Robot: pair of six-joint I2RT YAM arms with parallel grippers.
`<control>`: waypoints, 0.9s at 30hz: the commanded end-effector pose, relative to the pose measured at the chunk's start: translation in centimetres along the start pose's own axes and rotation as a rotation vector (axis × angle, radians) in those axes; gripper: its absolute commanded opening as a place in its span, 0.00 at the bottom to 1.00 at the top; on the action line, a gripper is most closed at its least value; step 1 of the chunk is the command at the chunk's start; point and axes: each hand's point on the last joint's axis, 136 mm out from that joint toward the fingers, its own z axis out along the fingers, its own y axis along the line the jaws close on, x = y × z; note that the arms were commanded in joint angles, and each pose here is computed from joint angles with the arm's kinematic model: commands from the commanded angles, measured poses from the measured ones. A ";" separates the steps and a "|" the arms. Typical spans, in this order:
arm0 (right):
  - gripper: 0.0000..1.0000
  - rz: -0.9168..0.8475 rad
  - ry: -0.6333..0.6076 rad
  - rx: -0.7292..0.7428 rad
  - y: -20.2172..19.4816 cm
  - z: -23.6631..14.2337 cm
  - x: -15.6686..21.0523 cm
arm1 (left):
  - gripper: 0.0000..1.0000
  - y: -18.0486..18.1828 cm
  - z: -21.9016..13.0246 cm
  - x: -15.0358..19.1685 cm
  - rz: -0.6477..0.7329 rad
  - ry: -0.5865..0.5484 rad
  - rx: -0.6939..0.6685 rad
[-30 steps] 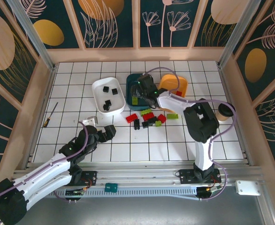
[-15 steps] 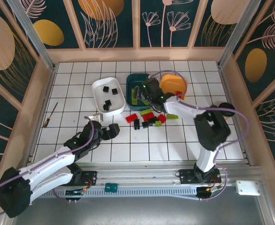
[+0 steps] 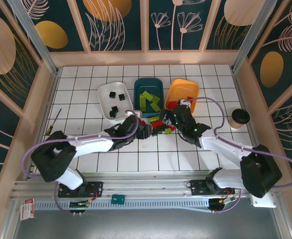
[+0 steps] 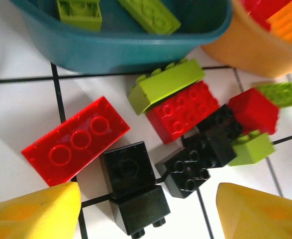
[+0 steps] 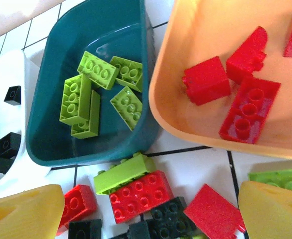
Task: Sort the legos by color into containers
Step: Pick up the lego from the center of the table.
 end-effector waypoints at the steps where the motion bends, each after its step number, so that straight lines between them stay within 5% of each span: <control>1: 0.90 0.037 -0.040 0.019 -0.8 -1.0 -0.5 | 0.71 -0.7 0.9 0.3 0.024 -0.011 -0.026; 5: 0.90 0.040 -0.044 0.018 -1.0 -1.4 -0.4 | 0.62 0.0 1.7 1.5 0.027 0.007 -0.060; 13: 0.90 0.046 -0.041 -0.001 -0.8 -1.5 -0.2 | 0.61 1.0 3.6 2.5 0.044 0.021 -0.104; 17: 0.90 0.046 -0.043 0.006 -1.1 -1.7 -0.1 | 0.46 1.3 3.6 2.6 0.043 0.017 -0.112; 21: 0.90 0.045 -0.051 0.013 -1.4 -2.0 -0.2 | 0.33 1.2 1.7 2.2 0.015 -0.003 -0.086; 27: 0.90 0.041 -0.045 0.014 -1.6 -2.0 0.1 | 0.31 1.1 -4.3 -2.0 -0.045 -0.139 -0.042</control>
